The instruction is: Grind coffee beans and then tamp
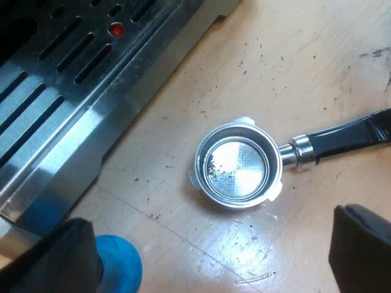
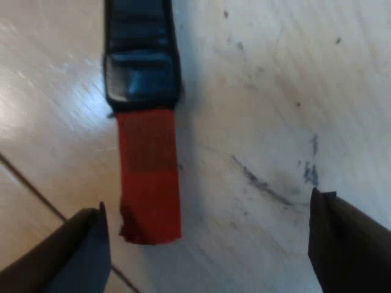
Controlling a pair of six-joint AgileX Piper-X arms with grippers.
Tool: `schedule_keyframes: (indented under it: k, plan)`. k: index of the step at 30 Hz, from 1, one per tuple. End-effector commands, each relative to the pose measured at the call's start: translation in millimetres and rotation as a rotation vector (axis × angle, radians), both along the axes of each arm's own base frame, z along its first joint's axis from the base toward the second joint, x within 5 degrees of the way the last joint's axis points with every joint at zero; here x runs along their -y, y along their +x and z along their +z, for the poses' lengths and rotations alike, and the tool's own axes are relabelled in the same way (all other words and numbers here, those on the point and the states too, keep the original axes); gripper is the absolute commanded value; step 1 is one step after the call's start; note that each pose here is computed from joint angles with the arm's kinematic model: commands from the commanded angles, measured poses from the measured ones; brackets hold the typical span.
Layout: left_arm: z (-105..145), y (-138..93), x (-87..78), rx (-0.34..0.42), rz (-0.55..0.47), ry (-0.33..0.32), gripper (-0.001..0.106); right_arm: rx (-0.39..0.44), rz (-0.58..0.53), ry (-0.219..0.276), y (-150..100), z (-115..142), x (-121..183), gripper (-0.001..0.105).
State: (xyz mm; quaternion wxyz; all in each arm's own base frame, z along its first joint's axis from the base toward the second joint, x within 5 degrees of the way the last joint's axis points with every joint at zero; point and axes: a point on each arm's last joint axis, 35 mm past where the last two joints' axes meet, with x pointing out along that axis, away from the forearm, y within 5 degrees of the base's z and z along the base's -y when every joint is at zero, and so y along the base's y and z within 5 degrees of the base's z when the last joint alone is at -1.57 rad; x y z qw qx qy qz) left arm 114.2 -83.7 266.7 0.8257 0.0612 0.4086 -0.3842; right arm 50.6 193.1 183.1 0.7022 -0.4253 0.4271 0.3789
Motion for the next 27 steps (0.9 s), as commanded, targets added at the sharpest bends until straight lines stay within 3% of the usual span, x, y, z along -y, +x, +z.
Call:
schedule_keyframes:
  k: [1,2,6,7,9,15,19,24,27]
  plan:
    - [1,-1,-0.7,0.005,0.002,0.02,0.078,0.018,0.017,0.068,1,18,-3,0.07]
    - [1,-1,-1.4,0.009,0.016,0.036,0.078,0.038,0.026,0.144,2,29,-6,0.07]
    - [-2,-2,-5.2,0.013,0.066,0.108,0.078,0.104,0.066,0.349,4,50,-16,0.07]
    - [-2,-2,-5.5,0.014,0.072,0.115,0.078,0.111,0.072,0.368,4,52,-18,0.07]
    - [-2,-1,-6.9,0.037,0.105,0.149,0.078,0.15,0.094,0.466,6,59,-28,0.07]
    - [9,1,-8.9,0.075,0.154,0.177,0.078,0.213,0.132,0.592,9,64,-39,0.07]
    - [8,6,-8.3,0.079,0.202,0.217,0.078,0.225,0.136,0.621,9,54,-39,0.07]
    - [-6,18,-1.3,0.01,0.204,0.282,0.078,0.241,0.134,0.68,8,44,-37,0.07]
    - [-13,26,2.6,-0.015,0.215,0.316,0.078,0.244,0.134,0.688,8,45,-37,0.07]
